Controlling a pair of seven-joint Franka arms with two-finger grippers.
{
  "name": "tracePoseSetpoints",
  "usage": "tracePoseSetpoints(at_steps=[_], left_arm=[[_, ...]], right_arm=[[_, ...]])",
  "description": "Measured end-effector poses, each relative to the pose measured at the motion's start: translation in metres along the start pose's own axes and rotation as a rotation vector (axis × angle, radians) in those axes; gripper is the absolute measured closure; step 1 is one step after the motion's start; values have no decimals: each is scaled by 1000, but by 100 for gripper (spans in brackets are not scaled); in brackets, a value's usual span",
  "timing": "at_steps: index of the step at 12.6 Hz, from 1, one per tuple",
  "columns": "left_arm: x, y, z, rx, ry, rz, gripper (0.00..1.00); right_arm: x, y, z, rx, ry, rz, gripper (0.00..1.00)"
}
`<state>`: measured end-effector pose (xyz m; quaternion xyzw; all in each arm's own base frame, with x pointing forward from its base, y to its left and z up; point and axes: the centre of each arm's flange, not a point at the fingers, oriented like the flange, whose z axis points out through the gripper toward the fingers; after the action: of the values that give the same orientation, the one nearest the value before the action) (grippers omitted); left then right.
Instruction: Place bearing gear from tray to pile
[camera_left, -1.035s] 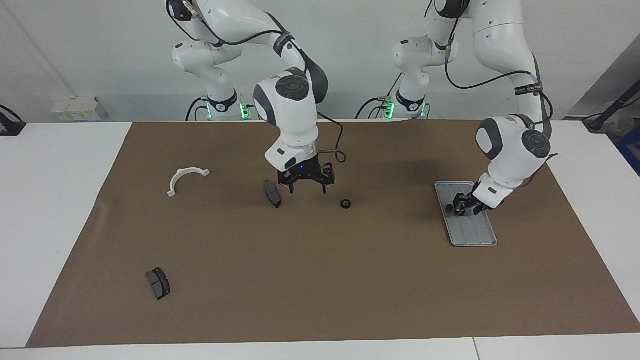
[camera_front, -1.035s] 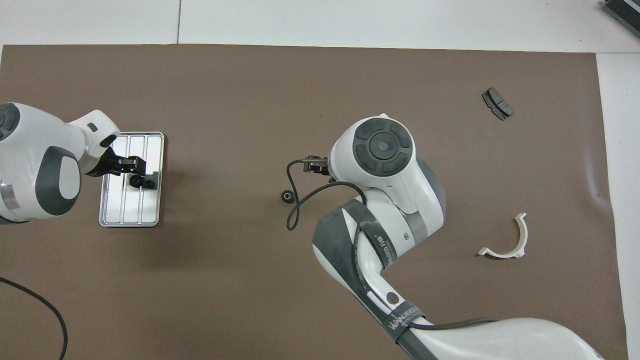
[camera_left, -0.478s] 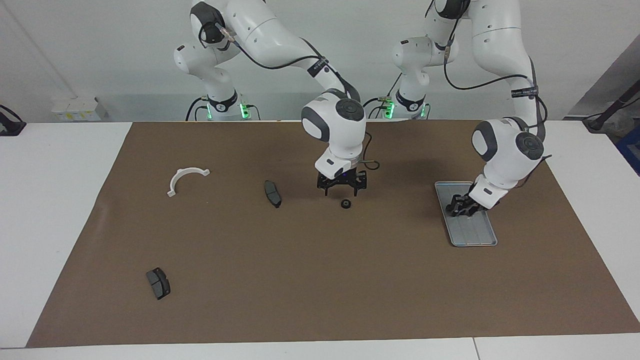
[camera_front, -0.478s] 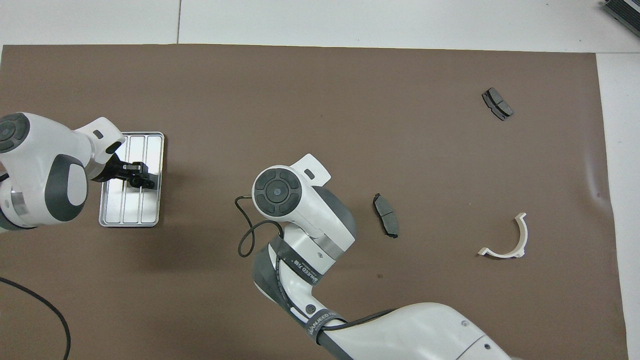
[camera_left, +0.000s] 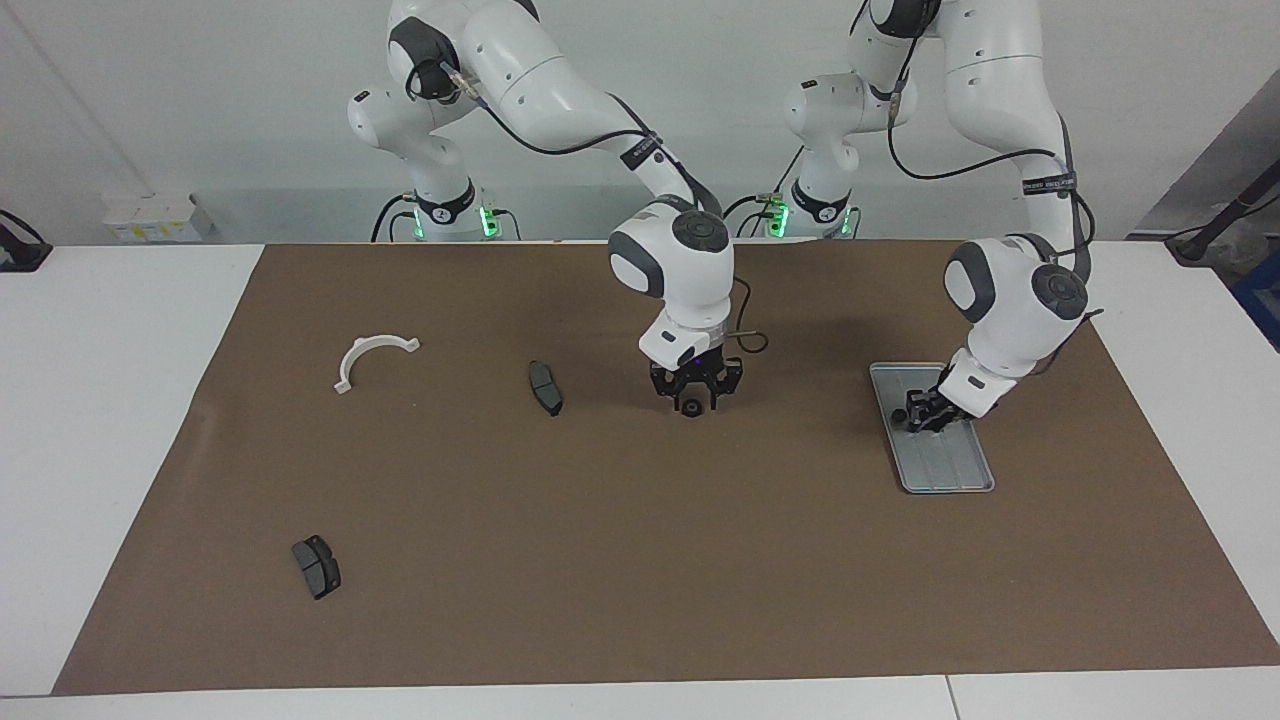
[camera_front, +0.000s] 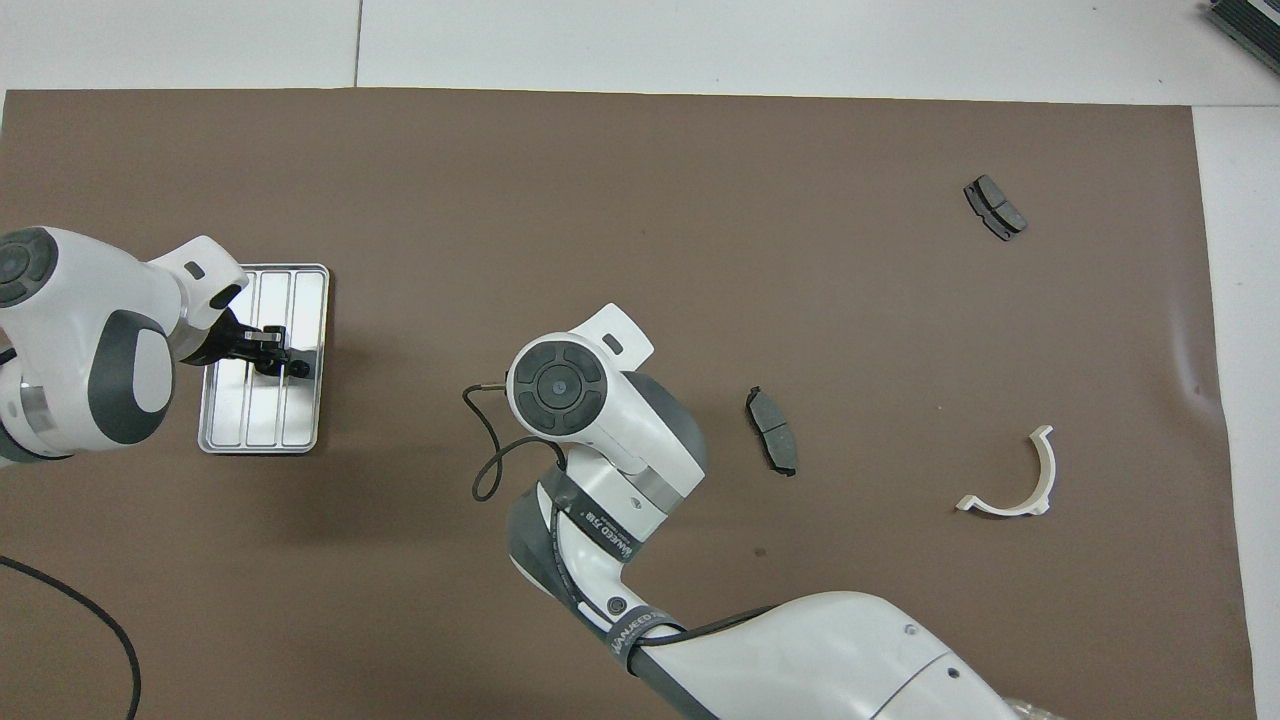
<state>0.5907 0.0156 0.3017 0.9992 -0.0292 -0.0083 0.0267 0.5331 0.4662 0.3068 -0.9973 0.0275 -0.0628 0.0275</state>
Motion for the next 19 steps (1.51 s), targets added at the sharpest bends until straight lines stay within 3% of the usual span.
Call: tracePoseSetpoints(at_steps=[6,8,14,16,19], left_arm=[[4,0,-6,1,9,1,64],[12,0,-22,-1,7,2,64],[32,22,-65,-7,19,-63,64],[35,61,-68,-10,26,-108,64],[32,130,-66,-13,23,-180,64]], right_arm=[[-6,3,17,-7,-7,-6,40],[-5,2,16,0,0,-6,64],[4,6,6,-23,30,-23,66],[30,32,-20,-24,63,16,66],[72,133,-63,-52,70,42,66]])
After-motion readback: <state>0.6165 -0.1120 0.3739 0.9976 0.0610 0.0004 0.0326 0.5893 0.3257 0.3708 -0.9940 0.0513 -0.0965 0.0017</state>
